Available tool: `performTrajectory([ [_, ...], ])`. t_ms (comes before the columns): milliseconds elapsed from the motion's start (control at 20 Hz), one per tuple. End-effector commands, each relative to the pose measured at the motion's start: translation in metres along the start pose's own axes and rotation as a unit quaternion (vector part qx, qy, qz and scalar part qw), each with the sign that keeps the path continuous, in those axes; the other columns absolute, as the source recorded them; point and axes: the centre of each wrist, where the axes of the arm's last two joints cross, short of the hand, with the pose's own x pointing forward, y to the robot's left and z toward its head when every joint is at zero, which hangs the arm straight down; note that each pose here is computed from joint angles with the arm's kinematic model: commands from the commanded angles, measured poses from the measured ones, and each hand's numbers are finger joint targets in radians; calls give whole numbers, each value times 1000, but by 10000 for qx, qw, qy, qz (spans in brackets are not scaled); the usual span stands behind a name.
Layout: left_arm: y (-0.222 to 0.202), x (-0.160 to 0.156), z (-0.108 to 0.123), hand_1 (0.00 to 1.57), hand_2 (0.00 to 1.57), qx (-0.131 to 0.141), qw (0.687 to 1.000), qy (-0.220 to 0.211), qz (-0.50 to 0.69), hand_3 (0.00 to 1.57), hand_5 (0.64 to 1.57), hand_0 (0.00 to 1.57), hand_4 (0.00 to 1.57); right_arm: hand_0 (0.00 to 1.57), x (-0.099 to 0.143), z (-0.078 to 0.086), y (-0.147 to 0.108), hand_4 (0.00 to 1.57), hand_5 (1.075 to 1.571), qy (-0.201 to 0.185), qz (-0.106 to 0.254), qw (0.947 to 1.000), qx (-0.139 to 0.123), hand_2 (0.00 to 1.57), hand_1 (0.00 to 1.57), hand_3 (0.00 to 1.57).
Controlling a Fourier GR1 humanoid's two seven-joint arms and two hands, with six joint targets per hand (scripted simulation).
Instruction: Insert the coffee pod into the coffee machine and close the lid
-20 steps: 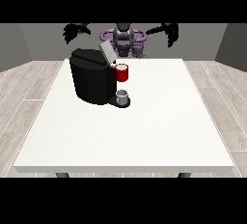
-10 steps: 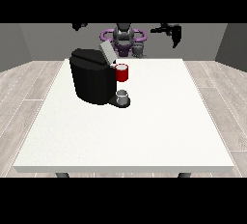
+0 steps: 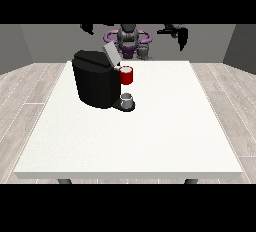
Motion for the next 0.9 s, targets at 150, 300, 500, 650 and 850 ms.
performTrajectory([
  [150,-18,7,18,0,0,233,9992,-43,322,0,1571,0,0,0,-14,-6,6,0,1571,29,-177,9997,170,0,0,0],
  [300,-15,9,28,0,0,26,9994,-283,176,0,1571,0,0,0,1,-27,-29,0,1571,-16,-111,9999,-99,0,0,0],
  [500,-9,14,40,0,0,148,9992,-375,-27,0,1571,0,0,0,6,-39,-21,0,1571,-41,-242,9997,31,0,0,0],
  [650,14,25,43,0,0,323,9988,-378,5,0,1571,0,0,0,3,-43,-10,0,1571,-285,-198,9993,113,0,0,0],
  [850,-2,38,32,0,0,343,9976,-586,-139,0,1571,0,0,0,9,-60,5,0,1571,-270,-100,9995,153,0,0,0],
])
